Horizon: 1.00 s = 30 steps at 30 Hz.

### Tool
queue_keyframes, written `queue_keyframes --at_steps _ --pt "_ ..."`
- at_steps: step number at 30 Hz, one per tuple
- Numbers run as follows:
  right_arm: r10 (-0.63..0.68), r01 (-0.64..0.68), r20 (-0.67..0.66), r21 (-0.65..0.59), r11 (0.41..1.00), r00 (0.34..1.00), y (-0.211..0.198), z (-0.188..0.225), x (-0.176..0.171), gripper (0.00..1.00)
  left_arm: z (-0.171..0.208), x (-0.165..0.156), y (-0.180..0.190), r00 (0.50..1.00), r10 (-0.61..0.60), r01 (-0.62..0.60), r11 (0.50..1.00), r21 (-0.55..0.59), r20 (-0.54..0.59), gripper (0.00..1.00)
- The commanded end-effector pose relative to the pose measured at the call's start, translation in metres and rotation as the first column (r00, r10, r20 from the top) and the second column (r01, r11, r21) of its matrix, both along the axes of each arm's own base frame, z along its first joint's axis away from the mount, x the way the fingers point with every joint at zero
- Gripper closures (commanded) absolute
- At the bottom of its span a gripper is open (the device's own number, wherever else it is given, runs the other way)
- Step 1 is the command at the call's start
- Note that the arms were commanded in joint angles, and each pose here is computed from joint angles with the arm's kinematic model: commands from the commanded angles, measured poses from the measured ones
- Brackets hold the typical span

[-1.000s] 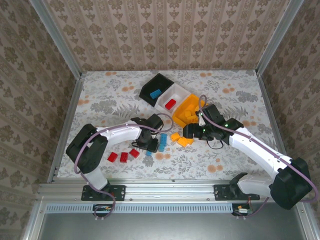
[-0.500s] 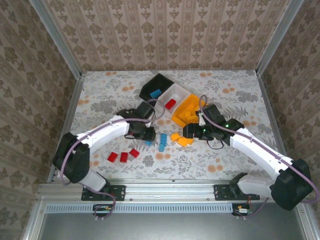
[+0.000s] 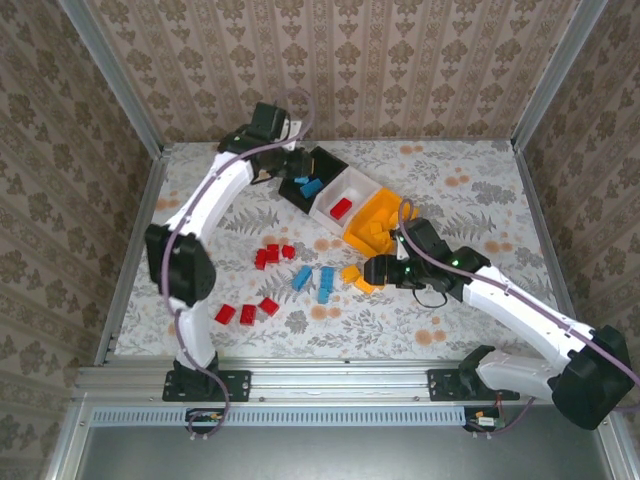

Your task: Sort the legos into containers by color

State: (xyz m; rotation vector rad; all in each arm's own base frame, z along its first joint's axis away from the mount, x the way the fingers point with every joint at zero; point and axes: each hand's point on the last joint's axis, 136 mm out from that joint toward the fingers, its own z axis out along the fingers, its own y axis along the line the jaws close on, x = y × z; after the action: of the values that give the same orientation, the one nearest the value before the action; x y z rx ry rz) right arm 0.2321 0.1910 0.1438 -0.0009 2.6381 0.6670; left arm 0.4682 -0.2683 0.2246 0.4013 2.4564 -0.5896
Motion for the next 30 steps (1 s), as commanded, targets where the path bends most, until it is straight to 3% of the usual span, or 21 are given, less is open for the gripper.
queue_keyframes --at_steps 1,10,11,14,18,23,30 --pt "-0.044 0.044 0.01 -0.006 0.999 0.999 -0.008 0.002 -0.009 0.24 -0.031 0.03 -0.002 0.999 -0.025 0.027 0.998 0.056 -0.029 0.79" --pt "-0.077 0.077 0.015 -0.018 0.997 0.997 -0.026 0.0 -0.032 0.23 -0.059 0.088 -0.016 1.0 0.012 -0.012 0.999 0.037 -0.013 0.77" --pt "-0.08 0.08 0.016 -0.021 0.997 0.997 -0.028 0.0 -0.033 0.23 -0.062 0.089 -0.015 1.0 0.017 -0.016 0.999 0.03 -0.021 0.75" --pt "-0.085 0.086 0.019 -0.021 0.996 0.996 -0.029 0.0 -0.033 0.21 -0.068 0.092 -0.012 0.999 0.032 -0.031 0.999 0.016 -0.037 0.57" --pt "-0.085 0.085 0.02 -0.014 0.996 0.996 -0.026 0.001 -0.031 0.2 -0.059 0.089 -0.009 0.999 0.025 -0.025 0.999 0.02 -0.029 0.48" --pt "-0.081 0.081 0.027 -0.007 0.997 0.996 -0.021 0.005 -0.025 0.2 -0.028 0.078 -0.001 1.0 0.022 -0.022 1.0 0.008 -0.006 0.45" --pt "-0.012 0.012 -0.008 -0.037 0.999 1.0 0.002 0.005 -0.018 0.2 0.02 0.021 0.018 1.0 0.001 -0.002 0.999 0.036 0.023 0.42"
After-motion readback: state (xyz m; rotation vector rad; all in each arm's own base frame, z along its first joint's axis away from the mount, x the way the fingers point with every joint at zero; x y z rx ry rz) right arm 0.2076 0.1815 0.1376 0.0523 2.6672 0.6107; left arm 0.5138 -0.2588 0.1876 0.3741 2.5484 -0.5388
